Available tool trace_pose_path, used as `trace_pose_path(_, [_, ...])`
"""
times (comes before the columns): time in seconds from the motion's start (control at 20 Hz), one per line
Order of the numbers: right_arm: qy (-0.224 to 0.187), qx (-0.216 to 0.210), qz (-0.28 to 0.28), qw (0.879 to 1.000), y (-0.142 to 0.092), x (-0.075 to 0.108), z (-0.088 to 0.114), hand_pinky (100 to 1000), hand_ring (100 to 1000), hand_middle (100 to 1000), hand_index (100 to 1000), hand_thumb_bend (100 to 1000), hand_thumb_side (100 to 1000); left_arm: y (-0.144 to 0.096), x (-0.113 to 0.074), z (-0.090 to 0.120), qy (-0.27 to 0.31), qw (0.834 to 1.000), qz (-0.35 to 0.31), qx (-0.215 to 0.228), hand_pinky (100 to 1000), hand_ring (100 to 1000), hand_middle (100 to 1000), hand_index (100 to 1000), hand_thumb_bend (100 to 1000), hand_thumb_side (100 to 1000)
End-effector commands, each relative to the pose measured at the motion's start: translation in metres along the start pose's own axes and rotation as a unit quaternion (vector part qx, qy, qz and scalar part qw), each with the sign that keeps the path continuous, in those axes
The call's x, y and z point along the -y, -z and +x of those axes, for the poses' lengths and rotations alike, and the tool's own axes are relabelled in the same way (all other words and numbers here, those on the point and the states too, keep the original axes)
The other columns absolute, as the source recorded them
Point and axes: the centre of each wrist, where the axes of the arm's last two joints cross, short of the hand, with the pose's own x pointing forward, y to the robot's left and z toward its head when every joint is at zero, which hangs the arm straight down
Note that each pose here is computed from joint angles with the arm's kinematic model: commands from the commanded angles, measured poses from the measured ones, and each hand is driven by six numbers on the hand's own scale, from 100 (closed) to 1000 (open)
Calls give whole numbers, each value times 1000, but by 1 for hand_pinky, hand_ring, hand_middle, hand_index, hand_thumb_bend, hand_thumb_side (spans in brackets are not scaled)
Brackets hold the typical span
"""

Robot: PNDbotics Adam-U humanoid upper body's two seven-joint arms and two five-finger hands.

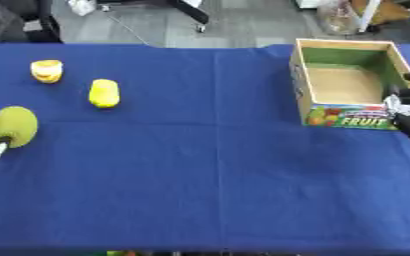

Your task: Pick up the objects with one hand, pass them to the other hand, and then place them into the box on the other side of the table.

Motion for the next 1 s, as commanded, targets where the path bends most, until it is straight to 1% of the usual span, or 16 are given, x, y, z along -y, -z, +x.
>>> trace_pose_path(0.05, [-3,12,-1,1000,5,5,5,771,723,799,893,225,369,4,-11,-1,5,999,49,-3,519,282,272,408,100,146])
trace_pose_path(0.1, [-2,12,-1,1000,5,5,5,771,723,799,893,221,369,4,-8,0,1,998,59,-4,496,250,230,375,100,122])
trace_pose_path(0.25, [-2,12,0,1000,5,5,5,771,723,799,894,215,373,5,-3,2,-12,997,73,0,488,229,199,350,100,117])
trace_pose_path(0.35, [-2,12,-1,1000,5,5,5,771,723,799,894,220,369,5,-3,3,-25,997,79,6,490,227,195,346,100,119])
trace_pose_path(0.45, [-3,12,-1,1000,5,5,5,772,723,798,894,220,368,4,-8,5,-40,995,89,14,499,229,194,344,100,124])
trace_pose_path(0.55, [-3,13,-1,1000,5,6,5,772,723,799,895,219,369,4,-18,11,-55,992,107,28,501,226,193,340,100,130])
trace_pose_path(0.7, [-5,16,0,1000,7,6,7,774,724,799,896,217,370,3,-35,25,-81,986,132,58,504,223,191,334,100,135])
trace_pose_path(0.85, [-10,27,5,1000,13,6,12,776,725,799,897,216,371,1,-54,48,-109,976,155,110,506,226,193,334,100,139])
trace_pose_path(1.0, [-16,47,16,999,22,4,22,778,728,800,898,217,373,-1,-70,77,-141,961,167,169,506,227,192,331,100,148])
